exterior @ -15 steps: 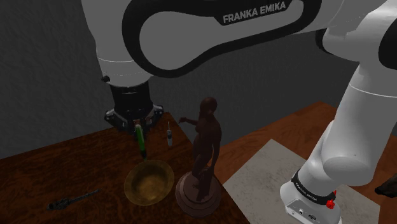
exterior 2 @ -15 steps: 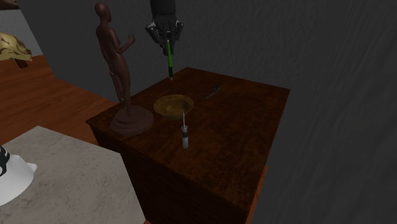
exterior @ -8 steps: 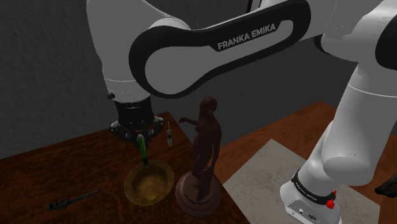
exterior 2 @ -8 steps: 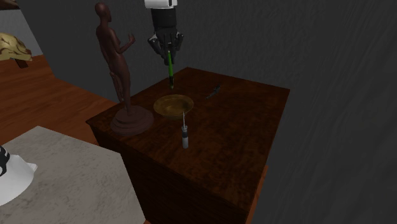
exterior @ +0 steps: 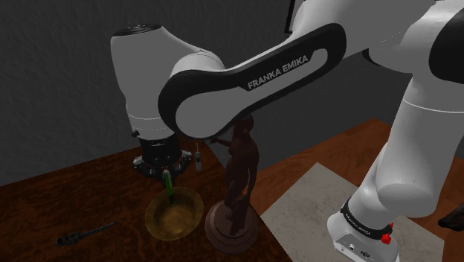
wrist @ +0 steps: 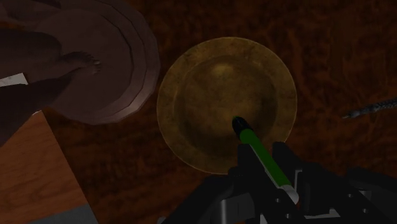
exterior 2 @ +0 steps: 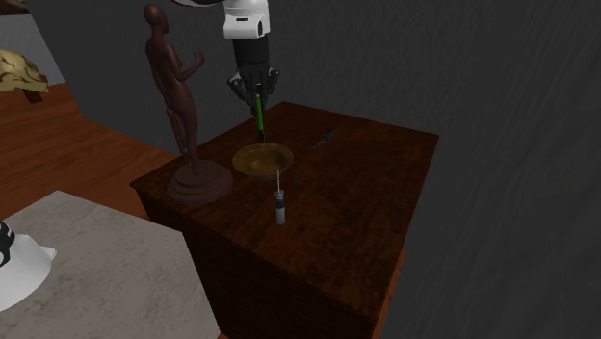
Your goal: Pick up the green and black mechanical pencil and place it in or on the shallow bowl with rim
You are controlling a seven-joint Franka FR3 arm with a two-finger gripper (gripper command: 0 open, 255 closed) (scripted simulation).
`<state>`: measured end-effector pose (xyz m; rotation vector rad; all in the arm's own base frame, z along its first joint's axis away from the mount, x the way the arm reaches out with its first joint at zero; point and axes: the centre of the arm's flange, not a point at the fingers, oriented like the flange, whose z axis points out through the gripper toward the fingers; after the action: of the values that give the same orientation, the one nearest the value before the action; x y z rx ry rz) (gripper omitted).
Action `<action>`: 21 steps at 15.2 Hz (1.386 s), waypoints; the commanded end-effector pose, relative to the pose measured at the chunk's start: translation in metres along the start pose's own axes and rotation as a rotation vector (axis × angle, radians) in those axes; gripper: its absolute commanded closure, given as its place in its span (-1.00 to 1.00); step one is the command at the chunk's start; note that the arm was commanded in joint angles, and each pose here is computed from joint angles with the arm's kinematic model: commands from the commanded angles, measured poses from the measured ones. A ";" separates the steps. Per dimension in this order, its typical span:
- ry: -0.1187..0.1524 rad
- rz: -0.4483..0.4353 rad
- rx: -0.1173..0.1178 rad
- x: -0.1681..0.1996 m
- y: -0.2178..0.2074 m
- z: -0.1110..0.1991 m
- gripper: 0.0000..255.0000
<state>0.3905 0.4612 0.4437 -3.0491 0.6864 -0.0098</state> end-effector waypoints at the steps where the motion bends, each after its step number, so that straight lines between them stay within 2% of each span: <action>1: 0.000 0.000 0.000 0.001 0.001 0.011 1.00; 3: 0.000 0.000 0.000 0.001 0.002 0.021 1.00; 11: 0.000 0.000 0.000 0.001 0.002 0.021 1.00; 12: 0.000 0.000 0.000 0.001 0.002 0.021 -1.00; 17: 0.000 0.000 0.000 0.001 0.002 0.021 -1.00; 21: 0.000 0.000 0.000 0.001 0.002 -0.029 -1.00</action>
<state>0.3907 0.4591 0.4616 -3.0475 0.6870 -0.0116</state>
